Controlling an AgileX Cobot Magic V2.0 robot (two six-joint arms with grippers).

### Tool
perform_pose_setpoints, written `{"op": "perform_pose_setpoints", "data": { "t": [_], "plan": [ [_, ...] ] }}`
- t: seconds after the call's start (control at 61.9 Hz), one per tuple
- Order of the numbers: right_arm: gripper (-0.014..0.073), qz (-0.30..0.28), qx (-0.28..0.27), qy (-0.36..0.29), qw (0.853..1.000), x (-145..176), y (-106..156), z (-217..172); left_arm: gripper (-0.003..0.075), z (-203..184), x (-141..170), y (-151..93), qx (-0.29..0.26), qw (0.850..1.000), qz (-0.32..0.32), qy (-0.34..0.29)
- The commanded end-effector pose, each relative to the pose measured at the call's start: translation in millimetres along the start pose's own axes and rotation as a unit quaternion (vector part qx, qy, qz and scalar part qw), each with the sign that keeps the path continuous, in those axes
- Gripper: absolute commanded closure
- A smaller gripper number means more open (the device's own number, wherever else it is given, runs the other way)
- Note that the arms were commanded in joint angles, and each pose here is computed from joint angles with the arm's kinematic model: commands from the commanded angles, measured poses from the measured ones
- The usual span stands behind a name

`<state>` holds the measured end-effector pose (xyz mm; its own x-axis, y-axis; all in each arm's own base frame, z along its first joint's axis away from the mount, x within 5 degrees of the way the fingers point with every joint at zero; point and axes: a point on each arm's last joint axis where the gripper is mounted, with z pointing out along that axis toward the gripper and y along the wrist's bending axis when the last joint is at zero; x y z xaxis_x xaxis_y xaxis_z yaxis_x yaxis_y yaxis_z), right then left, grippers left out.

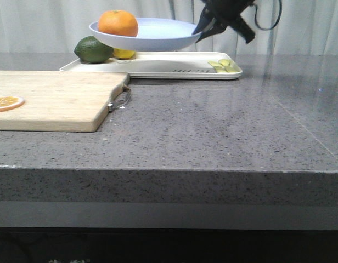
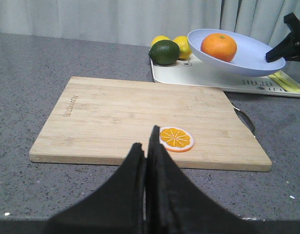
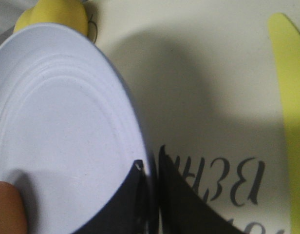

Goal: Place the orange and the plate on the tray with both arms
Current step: 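Lift the plate with the orange using the right gripper toward the white tray, then lower the plate onto the white tray with the right gripper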

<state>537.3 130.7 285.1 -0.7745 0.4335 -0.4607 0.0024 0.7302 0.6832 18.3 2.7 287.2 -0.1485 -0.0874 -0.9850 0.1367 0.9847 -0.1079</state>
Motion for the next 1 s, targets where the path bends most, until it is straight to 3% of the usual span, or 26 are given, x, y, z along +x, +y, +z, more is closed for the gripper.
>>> {"op": "perform_pose_setpoints", "data": {
  "t": [0.0,0.21,0.776,0.986],
  "plan": [
    [0.0698,0.028,-0.071,-0.082,0.994,-25.0,30.8,-33.6,0.0738,-7.1,-13.9,-1.7,0.01,0.998,-0.004,-0.06],
    [0.0698,0.045,-0.068,-0.101,0.992,-28.8,15.5,-18.3,0.0738,-7.1,-13.9,-1.7,0.01,0.998,-0.004,-0.06],
    [0.0689,0.035,-0.056,-0.121,0.991,-31.4,9.6,-13.4,0.0738,-7.1,-13.9,-1.7,0.01,0.998,-0.004,-0.06],
    [0.0588,0.032,-0.053,-0.121,0.991,-31.5,9.1,-13.4,0.0738,-7.1,-13.9,-1.7,0.01,0.998,-0.004,-0.06]
  ]
}}
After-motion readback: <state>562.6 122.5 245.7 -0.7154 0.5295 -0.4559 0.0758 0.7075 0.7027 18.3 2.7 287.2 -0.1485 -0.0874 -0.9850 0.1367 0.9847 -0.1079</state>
